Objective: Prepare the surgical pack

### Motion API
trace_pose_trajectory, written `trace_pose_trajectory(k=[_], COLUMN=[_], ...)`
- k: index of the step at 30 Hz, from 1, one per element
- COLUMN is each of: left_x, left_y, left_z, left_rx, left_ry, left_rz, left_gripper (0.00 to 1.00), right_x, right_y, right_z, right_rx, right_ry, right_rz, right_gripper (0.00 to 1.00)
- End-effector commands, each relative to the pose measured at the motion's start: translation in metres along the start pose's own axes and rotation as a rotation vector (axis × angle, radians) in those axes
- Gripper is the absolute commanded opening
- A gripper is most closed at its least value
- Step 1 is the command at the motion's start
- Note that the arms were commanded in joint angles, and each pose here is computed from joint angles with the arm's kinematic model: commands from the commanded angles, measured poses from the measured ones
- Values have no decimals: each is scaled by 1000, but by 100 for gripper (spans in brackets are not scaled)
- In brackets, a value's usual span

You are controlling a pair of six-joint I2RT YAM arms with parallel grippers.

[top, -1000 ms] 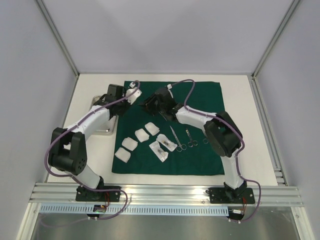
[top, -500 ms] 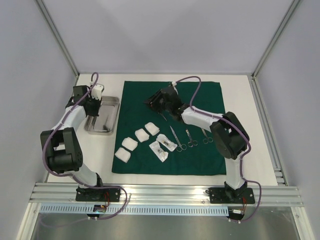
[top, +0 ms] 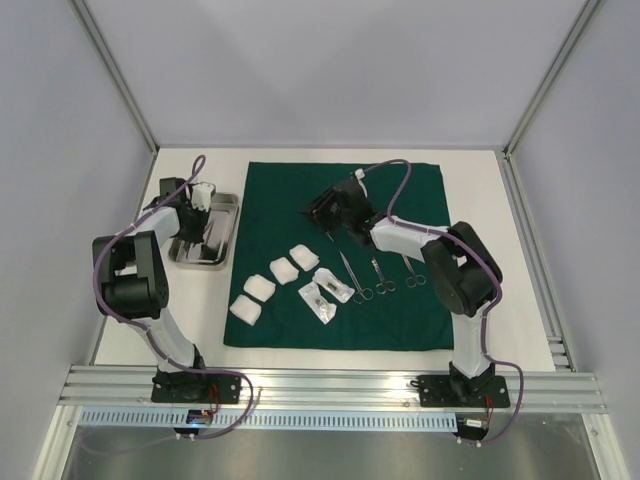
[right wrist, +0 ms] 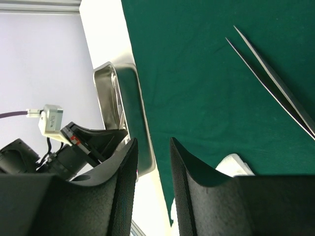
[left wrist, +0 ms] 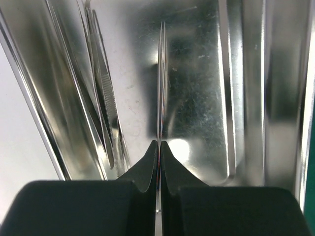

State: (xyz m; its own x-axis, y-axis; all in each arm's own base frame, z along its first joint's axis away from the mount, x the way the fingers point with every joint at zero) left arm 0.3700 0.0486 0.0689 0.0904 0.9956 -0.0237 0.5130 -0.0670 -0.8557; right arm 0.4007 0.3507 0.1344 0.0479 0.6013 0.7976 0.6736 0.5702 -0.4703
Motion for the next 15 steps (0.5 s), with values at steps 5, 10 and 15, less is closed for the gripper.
trace_pose_trajectory(k=[5, 10, 15], left_x=[8, 9, 5], left_y=[2, 8, 13], left_z=[-13, -8, -3], left_rx=[24, 69, 115], left_ry=[-44, -49, -55], left_rz=[-38, -36, -7], left_gripper=[0, 9, 19], right_x=[33, 32, 30], right_y=[-20, -23, -26], right_z=[-19, -24, -28], right_rx=[-58, -66, -72], right_ry=[-37, -42, -39], right_rz=[-98, -94, -91], right_gripper=[34, 34, 34])
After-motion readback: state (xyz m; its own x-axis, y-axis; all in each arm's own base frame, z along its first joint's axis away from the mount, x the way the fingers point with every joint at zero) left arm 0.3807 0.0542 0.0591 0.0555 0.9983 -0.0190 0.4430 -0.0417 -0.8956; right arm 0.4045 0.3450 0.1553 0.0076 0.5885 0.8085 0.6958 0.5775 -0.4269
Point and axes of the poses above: each gripper's point midway between its finger pads, its own y axis out along the fingers, its own x axis along the line the jaws close on, z = x × y, the point moved 4 cm from there along -y, back along the fingers, and after that the axes turned 11 degrees about -y, right-handed, at the moved point
